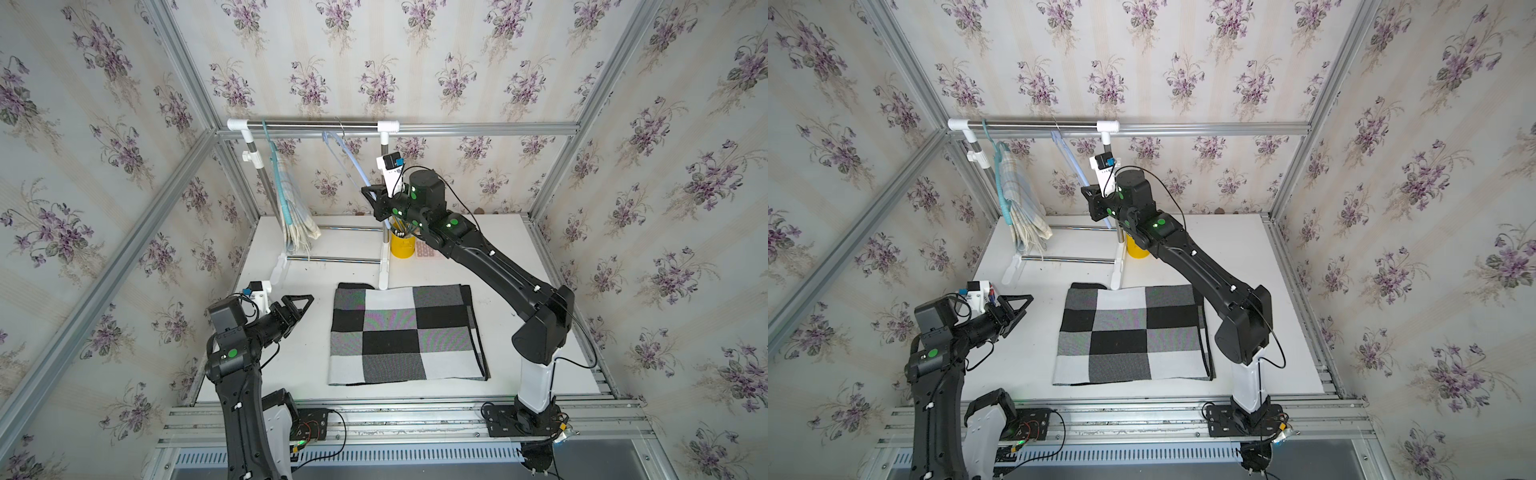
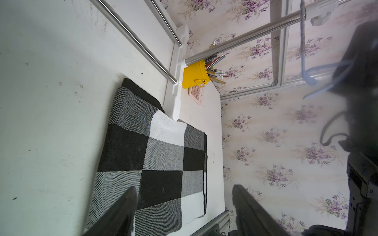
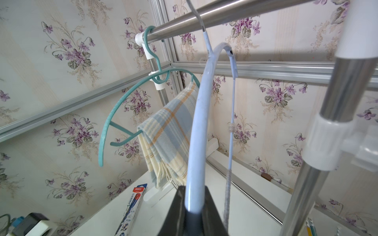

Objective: Hang the scarf on the hanger
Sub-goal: Pick up the hanger from the clothesline, then hang the scarf on the hanger.

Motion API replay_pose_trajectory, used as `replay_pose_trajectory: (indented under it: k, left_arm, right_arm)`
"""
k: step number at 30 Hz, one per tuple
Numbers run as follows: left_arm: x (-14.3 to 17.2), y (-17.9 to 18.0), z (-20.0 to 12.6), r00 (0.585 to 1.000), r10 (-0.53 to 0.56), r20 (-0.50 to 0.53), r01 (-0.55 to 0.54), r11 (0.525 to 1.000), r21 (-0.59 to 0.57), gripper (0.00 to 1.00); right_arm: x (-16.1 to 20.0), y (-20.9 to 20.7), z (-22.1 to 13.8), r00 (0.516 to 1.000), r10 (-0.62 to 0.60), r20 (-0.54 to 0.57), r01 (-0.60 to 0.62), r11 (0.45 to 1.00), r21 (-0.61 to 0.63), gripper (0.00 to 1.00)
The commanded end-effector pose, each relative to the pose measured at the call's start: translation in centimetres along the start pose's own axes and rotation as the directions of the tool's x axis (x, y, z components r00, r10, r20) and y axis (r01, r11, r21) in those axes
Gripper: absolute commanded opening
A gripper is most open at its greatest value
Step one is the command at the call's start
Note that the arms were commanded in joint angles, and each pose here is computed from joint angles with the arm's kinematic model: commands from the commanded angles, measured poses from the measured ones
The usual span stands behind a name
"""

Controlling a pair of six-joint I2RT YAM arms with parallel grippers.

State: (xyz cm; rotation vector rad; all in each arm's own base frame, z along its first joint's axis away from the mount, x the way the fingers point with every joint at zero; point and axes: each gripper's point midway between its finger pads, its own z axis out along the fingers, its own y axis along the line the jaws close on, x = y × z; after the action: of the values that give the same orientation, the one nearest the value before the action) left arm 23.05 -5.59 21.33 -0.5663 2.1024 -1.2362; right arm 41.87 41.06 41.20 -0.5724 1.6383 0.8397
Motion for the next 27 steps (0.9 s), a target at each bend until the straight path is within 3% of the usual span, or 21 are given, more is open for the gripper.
replay_pose_trajectory:
  k: [1,8,13,20,27]
  left_arm:
    - [-0.6,-0.3,0.8,0.999,0.038,0.007,-0.038,0.999,0.022,0.75]
    - [0.6,3.9,3.5,0.998,0.020,-0.063,-0.031,0.982,-0.184,0.73]
    - [4.0,8.3,6.7,0.982,-0.039,-0.183,-0.010,0.965,-0.260,0.72]
    - [7.9,11.4,8.1,0.958,-0.032,-0.286,-0.063,0.946,-0.318,0.68]
    - [8.7,12.4,8.2,0.946,-0.038,-0.320,-0.098,0.912,-0.398,0.64]
  right_arm:
    - [-1.8,1.5,-2.8,0.992,0.072,0.102,-0.066,0.996,-0.064,0.00]
    - [4.7,1.8,-10.3,0.967,0.252,0.047,-0.247,0.965,-0.084,0.00]
    - [10.9,2.5,-14.6,0.936,0.349,-0.038,-0.351,0.929,-0.114,0.00]
    - [18.6,3.0,-17.7,0.878,0.457,-0.145,-0.472,0.877,-0.094,0.00]
    - [23.7,3.5,-18.8,0.826,0.520,-0.218,-0.541,0.840,-0.046,0.00]
